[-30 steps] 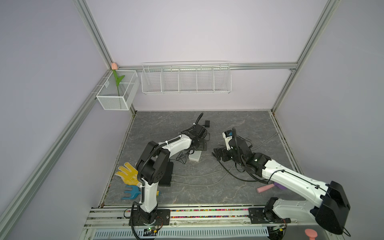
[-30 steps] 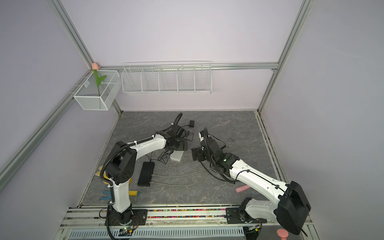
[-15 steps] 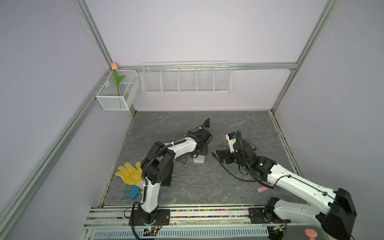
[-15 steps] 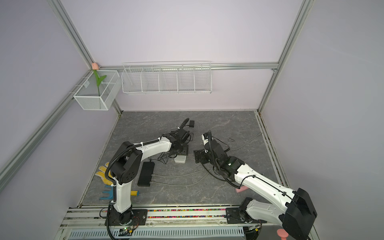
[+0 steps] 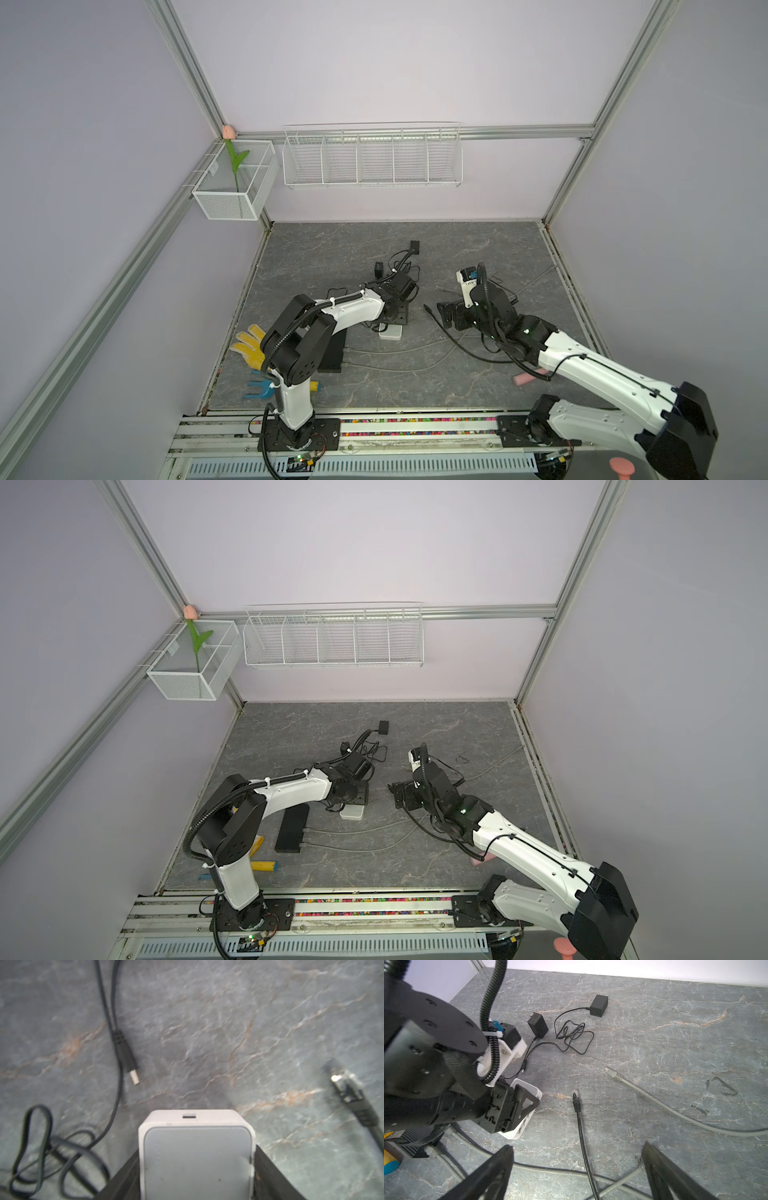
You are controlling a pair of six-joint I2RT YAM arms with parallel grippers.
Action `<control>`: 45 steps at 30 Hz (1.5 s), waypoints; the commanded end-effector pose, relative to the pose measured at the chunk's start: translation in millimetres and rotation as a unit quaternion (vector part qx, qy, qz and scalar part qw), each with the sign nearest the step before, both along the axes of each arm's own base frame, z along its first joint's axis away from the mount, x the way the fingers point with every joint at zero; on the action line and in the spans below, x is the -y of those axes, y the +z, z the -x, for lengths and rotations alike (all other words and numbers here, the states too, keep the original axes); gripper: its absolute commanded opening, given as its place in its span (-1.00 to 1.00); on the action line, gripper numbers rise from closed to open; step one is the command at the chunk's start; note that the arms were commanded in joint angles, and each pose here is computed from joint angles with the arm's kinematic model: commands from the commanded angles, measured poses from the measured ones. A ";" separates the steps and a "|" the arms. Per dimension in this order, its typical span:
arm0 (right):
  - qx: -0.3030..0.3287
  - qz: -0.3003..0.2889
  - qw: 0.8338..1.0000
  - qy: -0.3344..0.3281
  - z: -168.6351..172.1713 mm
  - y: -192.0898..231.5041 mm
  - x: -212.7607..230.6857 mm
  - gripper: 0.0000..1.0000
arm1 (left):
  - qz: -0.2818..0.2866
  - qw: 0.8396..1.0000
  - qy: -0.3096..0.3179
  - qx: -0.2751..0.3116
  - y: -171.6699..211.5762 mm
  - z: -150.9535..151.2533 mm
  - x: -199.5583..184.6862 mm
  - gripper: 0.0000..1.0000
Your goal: Insert the plug into the switch port
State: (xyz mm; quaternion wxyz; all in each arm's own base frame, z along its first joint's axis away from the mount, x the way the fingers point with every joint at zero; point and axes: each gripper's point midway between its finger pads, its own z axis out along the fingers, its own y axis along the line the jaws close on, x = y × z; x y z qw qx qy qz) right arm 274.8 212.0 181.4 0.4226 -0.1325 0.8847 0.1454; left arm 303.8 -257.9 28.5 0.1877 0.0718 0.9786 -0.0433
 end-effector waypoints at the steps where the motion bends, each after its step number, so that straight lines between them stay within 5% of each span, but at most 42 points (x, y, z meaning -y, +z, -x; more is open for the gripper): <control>1: -0.016 0.020 1.000 0.012 -6.2 -6.5 -4.6 0.95 | -0.038 0.999 0.006 -0.020 -8.5 14.6 -20.6 0.24; 3: -0.034 0.034 0.998 0.027 -11.1 -12.6 -13.1 0.90 | -0.038 0.999 0.010 -0.016 -4.4 13.3 -22.4 0.58; 5: -0.047 0.049 0.997 0.036 -19.5 -13.9 -21.2 0.82 | -0.042 0.999 0.019 -0.009 1.1 9.0 -28.2 0.68; 12: -0.098 0.077 0.988 0.088 -46.4 -31.5 -61.4 0.71 | 0.024 0.998 0.061 -0.012 9.9 -2.6 -53.9 0.69; 20: -0.154 0.094 0.974 0.134 -80.3 -63.5 -113.5 0.35 | 0.079 0.995 0.065 -0.005 29.0 2.2 -63.4 0.75; 45: -0.212 0.176 0.944 0.183 -102.1 -149.2 -206.8 0.13 | 0.158 0.971 0.158 0.090 90.0 55.3 -139.1 0.75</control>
